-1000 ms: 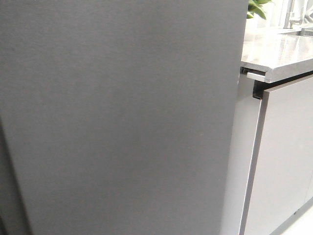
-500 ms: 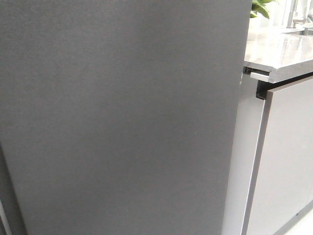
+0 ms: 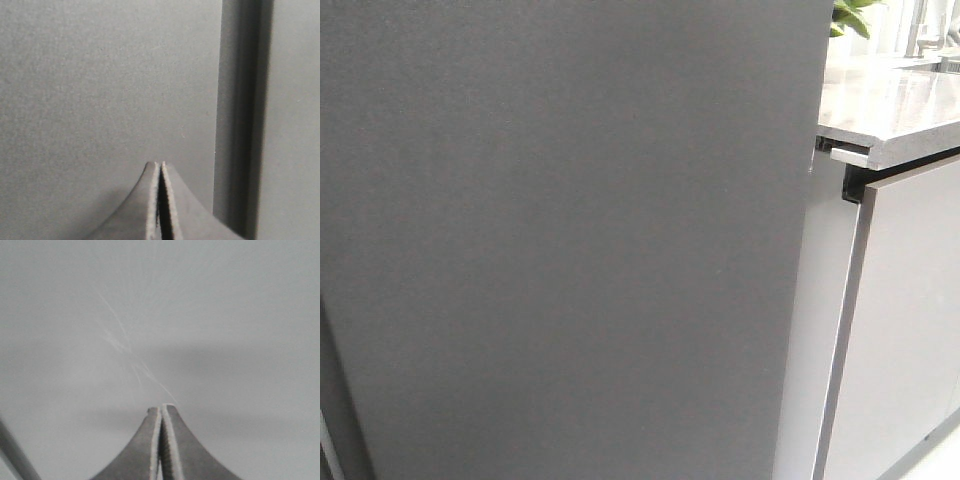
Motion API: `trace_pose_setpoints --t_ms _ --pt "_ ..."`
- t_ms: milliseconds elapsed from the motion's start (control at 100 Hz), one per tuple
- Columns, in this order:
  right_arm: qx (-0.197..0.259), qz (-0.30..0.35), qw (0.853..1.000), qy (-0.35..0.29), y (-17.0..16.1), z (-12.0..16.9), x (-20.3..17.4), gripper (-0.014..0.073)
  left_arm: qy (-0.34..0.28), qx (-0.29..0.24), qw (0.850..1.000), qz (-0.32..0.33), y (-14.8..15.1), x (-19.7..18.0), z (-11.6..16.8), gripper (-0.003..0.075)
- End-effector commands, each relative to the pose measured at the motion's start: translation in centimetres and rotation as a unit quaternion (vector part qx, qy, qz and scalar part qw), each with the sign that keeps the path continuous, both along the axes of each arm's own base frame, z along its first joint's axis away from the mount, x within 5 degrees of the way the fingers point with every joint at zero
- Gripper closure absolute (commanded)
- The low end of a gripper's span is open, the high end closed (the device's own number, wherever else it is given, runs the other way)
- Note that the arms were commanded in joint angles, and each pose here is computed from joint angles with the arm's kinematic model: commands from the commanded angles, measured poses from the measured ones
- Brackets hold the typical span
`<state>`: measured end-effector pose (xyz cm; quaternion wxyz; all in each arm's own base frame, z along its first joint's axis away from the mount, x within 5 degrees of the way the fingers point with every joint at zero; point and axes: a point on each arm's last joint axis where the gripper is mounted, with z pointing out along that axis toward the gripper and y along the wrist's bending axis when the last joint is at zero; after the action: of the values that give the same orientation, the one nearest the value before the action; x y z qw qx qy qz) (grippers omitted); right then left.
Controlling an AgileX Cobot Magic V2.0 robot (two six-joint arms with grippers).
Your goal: Close fridge door
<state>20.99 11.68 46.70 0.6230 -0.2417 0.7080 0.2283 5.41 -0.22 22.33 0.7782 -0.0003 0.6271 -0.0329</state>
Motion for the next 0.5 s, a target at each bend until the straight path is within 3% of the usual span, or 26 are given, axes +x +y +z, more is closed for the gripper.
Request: trace_pose_setpoints --t_ms 0,260,490 --pt "0.025 -0.044 0.998 -0.049 -2.6 1.5 -3.7 0.0638 -0.029 -0.007 1.0 -0.002 0.0 -0.1 -0.4 0.074" --pt "0.037 -0.085 0.993 -0.067 -7.3 -1.7 -13.2 0.0638 -0.029 -0.007 1.0 -0.002 0.0 -0.1 -0.4 0.074" --pt "0.05 -0.094 0.991 -0.076 -8.6 -5.0 -17.5 0.0638 -0.029 -0.007 1.0 -0.002 0.0 -0.1 -0.4 0.074"
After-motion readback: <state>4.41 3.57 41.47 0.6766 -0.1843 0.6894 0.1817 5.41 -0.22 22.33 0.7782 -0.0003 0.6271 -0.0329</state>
